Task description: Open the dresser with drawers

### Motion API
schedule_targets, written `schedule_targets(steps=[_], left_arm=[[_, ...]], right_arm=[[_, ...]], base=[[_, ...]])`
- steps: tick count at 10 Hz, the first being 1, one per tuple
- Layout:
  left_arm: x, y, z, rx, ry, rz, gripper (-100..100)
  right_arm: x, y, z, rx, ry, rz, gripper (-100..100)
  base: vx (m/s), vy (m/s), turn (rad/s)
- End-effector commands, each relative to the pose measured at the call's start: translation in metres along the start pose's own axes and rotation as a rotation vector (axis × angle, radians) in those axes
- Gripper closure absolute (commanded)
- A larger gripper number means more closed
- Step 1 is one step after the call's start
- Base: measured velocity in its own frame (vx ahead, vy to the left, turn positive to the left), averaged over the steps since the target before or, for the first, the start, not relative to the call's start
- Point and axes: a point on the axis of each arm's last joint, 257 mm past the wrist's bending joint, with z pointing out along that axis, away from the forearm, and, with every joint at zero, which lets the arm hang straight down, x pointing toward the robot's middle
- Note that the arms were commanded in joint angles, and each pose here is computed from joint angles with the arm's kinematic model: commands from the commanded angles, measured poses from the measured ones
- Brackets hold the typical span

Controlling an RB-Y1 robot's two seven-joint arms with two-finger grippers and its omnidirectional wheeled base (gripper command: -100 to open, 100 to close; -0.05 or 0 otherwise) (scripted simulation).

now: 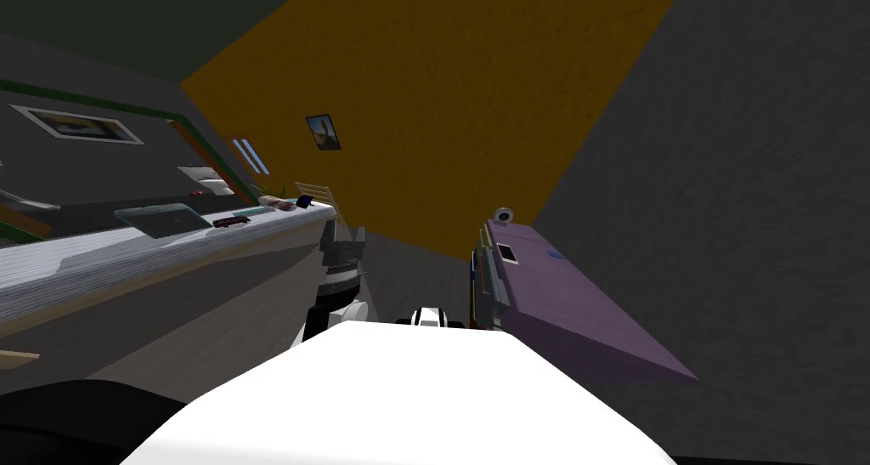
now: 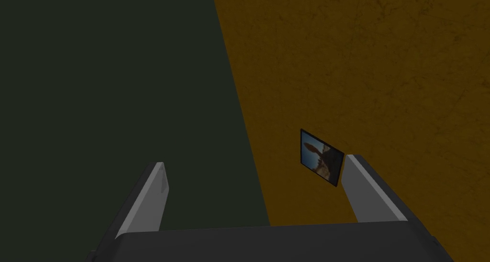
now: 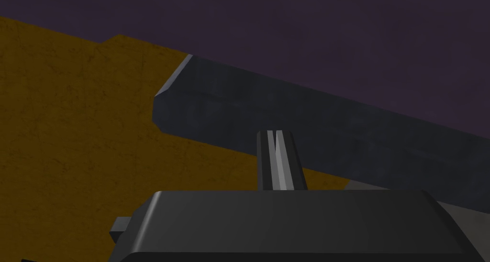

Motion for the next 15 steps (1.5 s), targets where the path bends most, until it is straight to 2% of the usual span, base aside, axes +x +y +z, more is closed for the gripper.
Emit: schedule_targets(steps=[1, 2, 3, 4, 6, 9, 13, 14, 15], left_arm=[[0.0, 0.0, 0.0, 0.0, 0.0, 0.0, 0], [0.0, 0.0, 0.0, 0.0, 0.0, 0.0, 0], [0.0, 0.0, 0.0, 0.0, 0.0, 0.0, 0], [0.0, 0.0, 0.0, 0.0, 0.0, 0.0, 0], [0.0, 0.0, 0.0, 0.0, 0.0, 0.0, 0], [0.0, 0.0, 0.0, 0.0, 0.0, 0.0, 0], [0.0, 0.0, 0.0, 0.0, 0.0, 0.0, 0], [0.0, 0.0, 0.0, 0.0, 0.0, 0.0, 0], [0.0, 0.0, 0.0, 0.0, 0.0, 0.0, 0]], right_arm=[[0.0, -0.012, 0.016, 0.027, 0.007, 0.016, -100], [0.0, -0.012, 0.016, 0.027, 0.007, 0.016, -100], [-0.001, -0.002, 0.0, -0.001, 0.001, 0.009, -100], [-0.035, -0.001, 0.005, 0.009, -0.112, -0.078, -100], [-0.05, 0.001, 0.004, 0.018, -0.178, -0.16, -100], [-0.075, 0.008, -0.002, 0.015, -0.279, -0.267, -100], [-0.087, 0.029, -0.008, -0.042, -0.347, -0.393, -100], [-0.085, 0.026, -0.007, -0.036, -0.337, -0.368, -100], [-0.09, 0.023, 0.007, -0.043, -0.333, -0.378, -100]], base=[[-0.016, -0.005, -0.014], [0.0, 0.0, 0.0], [-0.026, 0.005, -0.032], [-0.148, -0.031, 0.302], [-0.11, -0.038, 0.249], [0.022, -0.01, -0.014], [0.003, 0.003, 0.001], [0.0, 0.0, 0.0], [-0.051, -0.001, 0.012]])
